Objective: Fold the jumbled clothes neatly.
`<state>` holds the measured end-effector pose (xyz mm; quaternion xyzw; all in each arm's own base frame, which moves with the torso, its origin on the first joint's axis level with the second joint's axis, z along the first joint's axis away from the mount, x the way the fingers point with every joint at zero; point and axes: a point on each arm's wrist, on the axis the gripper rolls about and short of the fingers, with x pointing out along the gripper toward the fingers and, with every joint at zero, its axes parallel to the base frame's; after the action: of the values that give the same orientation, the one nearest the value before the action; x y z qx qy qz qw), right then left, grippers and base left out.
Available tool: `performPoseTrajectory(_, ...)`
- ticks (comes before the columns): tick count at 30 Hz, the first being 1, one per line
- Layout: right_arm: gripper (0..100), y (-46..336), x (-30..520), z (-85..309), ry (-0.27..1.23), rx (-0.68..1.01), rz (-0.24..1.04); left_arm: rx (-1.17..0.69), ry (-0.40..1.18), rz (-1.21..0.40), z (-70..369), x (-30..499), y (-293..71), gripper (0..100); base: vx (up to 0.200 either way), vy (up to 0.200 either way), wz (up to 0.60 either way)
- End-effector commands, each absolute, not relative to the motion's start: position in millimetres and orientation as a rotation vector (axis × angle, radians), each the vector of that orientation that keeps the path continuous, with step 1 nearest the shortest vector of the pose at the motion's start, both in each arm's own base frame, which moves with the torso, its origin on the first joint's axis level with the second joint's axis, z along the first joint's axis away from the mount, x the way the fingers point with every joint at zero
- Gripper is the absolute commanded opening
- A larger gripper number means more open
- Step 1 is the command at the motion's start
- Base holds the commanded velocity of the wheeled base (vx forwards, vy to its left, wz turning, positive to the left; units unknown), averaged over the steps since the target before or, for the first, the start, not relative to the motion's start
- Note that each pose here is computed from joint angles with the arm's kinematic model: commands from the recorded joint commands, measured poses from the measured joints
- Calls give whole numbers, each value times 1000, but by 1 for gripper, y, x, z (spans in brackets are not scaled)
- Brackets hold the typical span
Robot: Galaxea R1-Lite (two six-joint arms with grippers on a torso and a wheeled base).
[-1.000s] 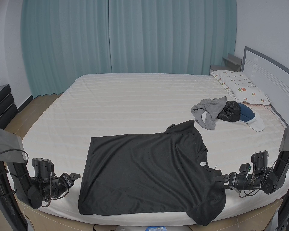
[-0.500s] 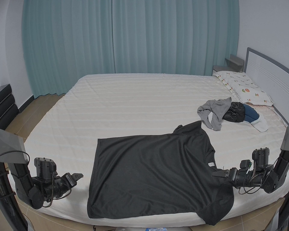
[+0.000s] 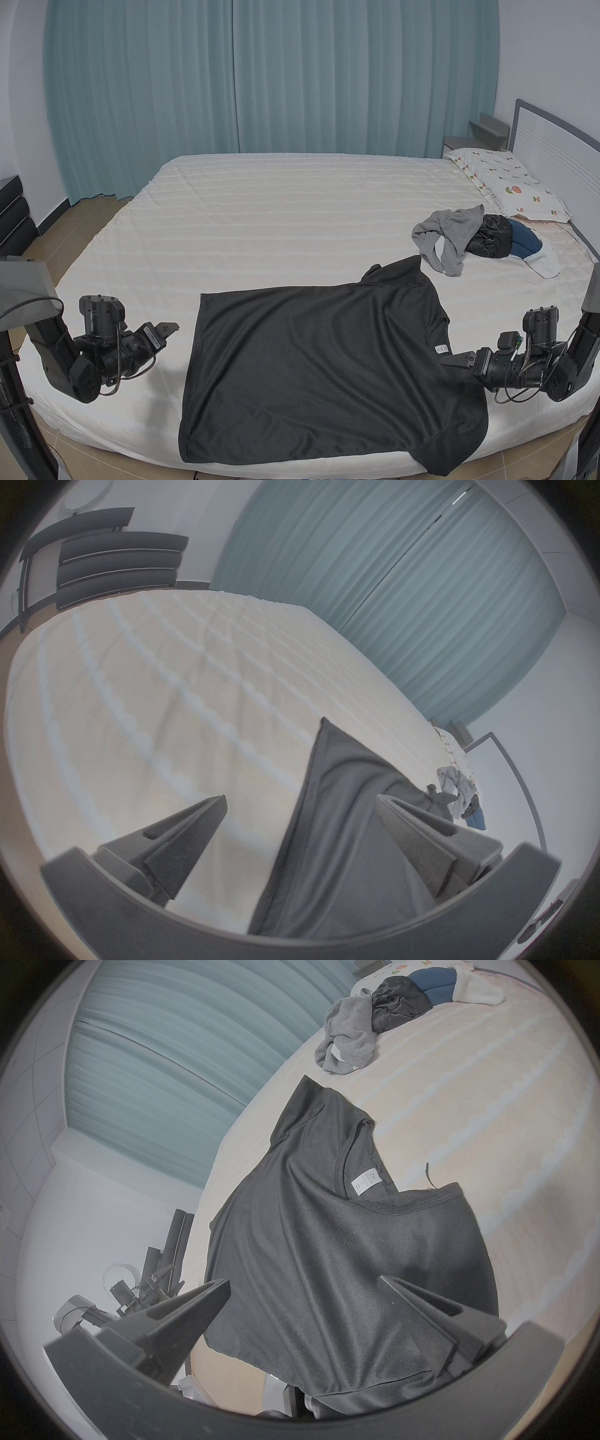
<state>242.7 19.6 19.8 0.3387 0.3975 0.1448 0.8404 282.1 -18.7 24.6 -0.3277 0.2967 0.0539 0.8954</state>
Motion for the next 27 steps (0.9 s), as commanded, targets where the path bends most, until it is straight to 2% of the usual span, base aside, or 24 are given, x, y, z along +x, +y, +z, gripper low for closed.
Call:
performPoseTrajectory(1, 100, 20, 242, 16, 854, 719, 299, -708, 601, 61, 31, 335, -25, 100, 0, 0, 0)
performPoseTrajectory(9, 100, 18, 243, 8, 884, 728, 279, -713, 620, 29, 21, 424, -35, 100, 0, 0, 0)
performPoseTrajectory(15, 100, 17, 244, 7, 883, 728, 276, -709, 642, 25, 14, 467, -44, 100, 0, 0, 0)
performPoseTrajectory(27, 100, 17, 247, 5, 884, 727, 274, -694, 631, 19, -3, 493, -48, 100, 0, 0, 0)
